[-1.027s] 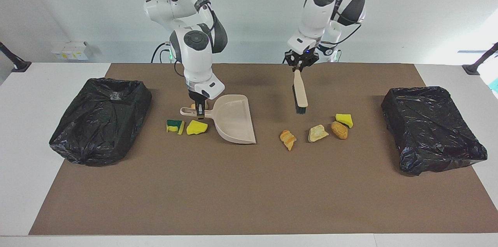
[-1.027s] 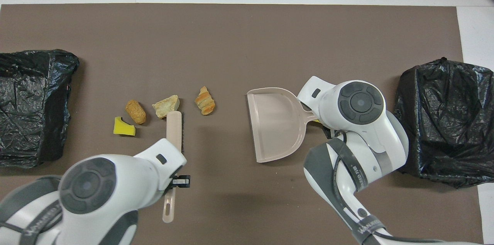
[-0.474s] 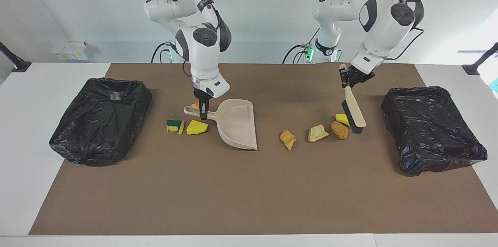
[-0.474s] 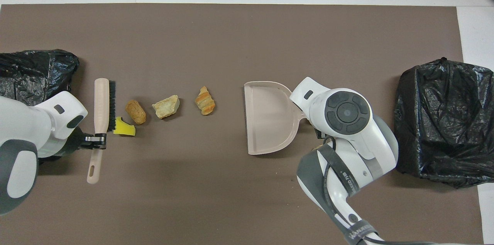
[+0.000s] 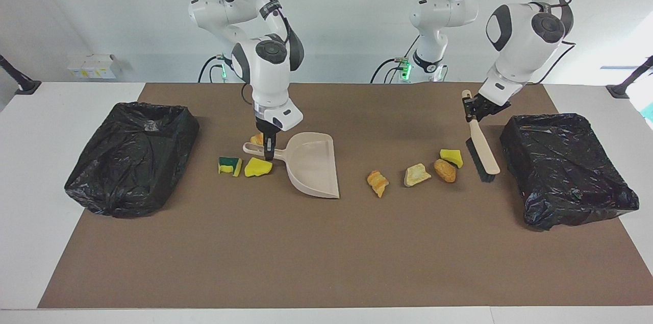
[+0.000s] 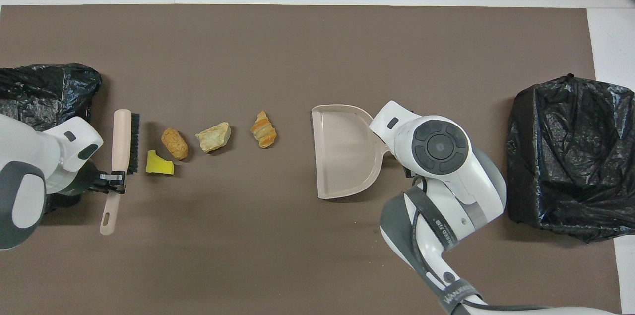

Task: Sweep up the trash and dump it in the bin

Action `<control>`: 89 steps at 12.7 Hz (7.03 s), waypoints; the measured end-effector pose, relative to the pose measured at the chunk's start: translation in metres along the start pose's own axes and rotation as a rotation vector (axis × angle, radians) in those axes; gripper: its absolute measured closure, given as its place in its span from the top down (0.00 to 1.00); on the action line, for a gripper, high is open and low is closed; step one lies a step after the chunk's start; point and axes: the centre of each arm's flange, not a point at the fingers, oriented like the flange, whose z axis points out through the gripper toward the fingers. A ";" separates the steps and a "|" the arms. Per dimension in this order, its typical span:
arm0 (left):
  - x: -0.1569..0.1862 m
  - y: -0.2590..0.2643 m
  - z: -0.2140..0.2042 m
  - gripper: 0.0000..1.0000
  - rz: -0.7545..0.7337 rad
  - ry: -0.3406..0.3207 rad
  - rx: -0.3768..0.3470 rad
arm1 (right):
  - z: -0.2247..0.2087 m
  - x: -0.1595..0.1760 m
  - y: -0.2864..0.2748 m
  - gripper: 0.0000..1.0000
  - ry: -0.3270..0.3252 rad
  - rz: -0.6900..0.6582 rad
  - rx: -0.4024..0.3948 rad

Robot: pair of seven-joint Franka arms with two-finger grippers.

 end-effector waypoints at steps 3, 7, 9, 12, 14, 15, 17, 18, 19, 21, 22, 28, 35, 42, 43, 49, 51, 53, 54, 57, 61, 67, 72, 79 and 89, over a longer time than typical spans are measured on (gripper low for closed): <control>-0.005 0.021 0.030 0.26 0.006 -0.002 0.011 | 0.001 0.000 0.000 0.31 0.000 0.000 0.001; -0.011 0.095 0.034 0.26 0.018 0.047 0.008 | 0.001 0.000 0.000 0.31 0.000 -0.001 0.001; -0.017 0.147 0.042 0.26 0.013 0.084 -0.027 | 0.003 0.004 -0.001 0.31 -0.001 0.004 0.005; -0.031 0.205 0.049 0.26 0.046 0.103 -0.088 | 0.013 0.020 -0.008 0.31 -0.004 0.041 0.023; -0.044 0.234 0.049 0.26 0.074 0.101 -0.119 | 0.022 0.035 -0.013 0.31 -0.007 0.071 0.035; -0.051 0.248 0.049 0.26 0.097 0.099 -0.128 | 0.023 0.041 -0.015 0.31 -0.004 0.074 0.032; -0.065 0.275 0.049 0.26 0.146 0.097 -0.138 | 0.022 0.044 -0.016 0.31 -0.003 0.072 0.030; -0.071 0.285 0.048 0.26 0.166 0.099 -0.143 | 0.022 0.044 -0.016 0.31 -0.003 0.073 0.030; -0.076 0.295 0.045 0.26 0.186 0.103 -0.146 | 0.022 0.044 -0.016 0.31 -0.003 0.073 0.030; -0.082 0.312 0.034 0.26 0.221 0.122 -0.156 | 0.022 0.044 -0.016 0.31 -0.003 0.073 0.030; -0.083 0.318 0.025 0.26 0.232 0.138 -0.166 | 0.022 0.044 -0.016 0.31 -0.003 0.073 0.030; -0.058 0.258 -0.043 0.26 0.083 0.186 -0.212 | 0.022 0.044 -0.016 0.31 -0.003 0.073 0.030; -0.066 0.219 0.038 0.26 0.083 0.008 -0.129 | 0.022 0.044 -0.016 0.31 -0.003 0.073 0.031; -0.112 0.318 0.061 0.26 0.293 0.074 -0.121 | 0.022 0.044 -0.016 0.31 -0.003 0.073 0.031; -0.116 0.324 0.059 0.26 0.308 0.077 -0.122 | 0.022 0.044 -0.015 0.31 -0.003 0.073 0.031; -0.099 0.320 0.026 0.26 0.270 0.103 -0.152 | 0.023 0.043 -0.015 0.31 -0.004 0.075 0.032; -0.081 0.299 -0.010 0.26 0.227 0.095 -0.156 | 0.023 0.042 -0.015 0.31 -0.003 0.078 0.033; -0.069 0.271 -0.055 0.26 0.209 0.085 -0.098 | 0.024 0.036 -0.012 0.31 -0.004 0.091 0.034; -0.065 0.257 -0.074 0.26 0.195 0.087 -0.072 | 0.024 0.032 -0.010 0.31 -0.003 0.100 0.034; -0.058 0.226 -0.087 0.26 0.125 0.049 -0.025 | 0.014 0.016 0.004 0.31 0.003 0.140 0.045; -0.104 0.259 -0.055 0.26 0.039 0.014 0.021 | -0.034 -0.021 0.035 0.31 0.003 0.107 0.062; -0.173 0.373 0.050 0.26 -0.020 0.103 -0.012 | -0.069 -0.133 0.063 0.31 0.052 0.023 0.088; -0.181 0.391 0.083 0.26 -0.003 0.083 0.008 | -0.066 -0.237 0.064 0.31 0.045 -0.032 0.092; -0.176 0.381 0.094 0.46 -0.021 0.090 0.001 | -0.063 -0.401 0.030 0.31 -0.020 0.038 0.101; -0.047 0.255 0.020 1.00 -0.148 0.169 -0.041 | -0.108 -0.465 -0.037 0.31 -0.534 0.035 0.128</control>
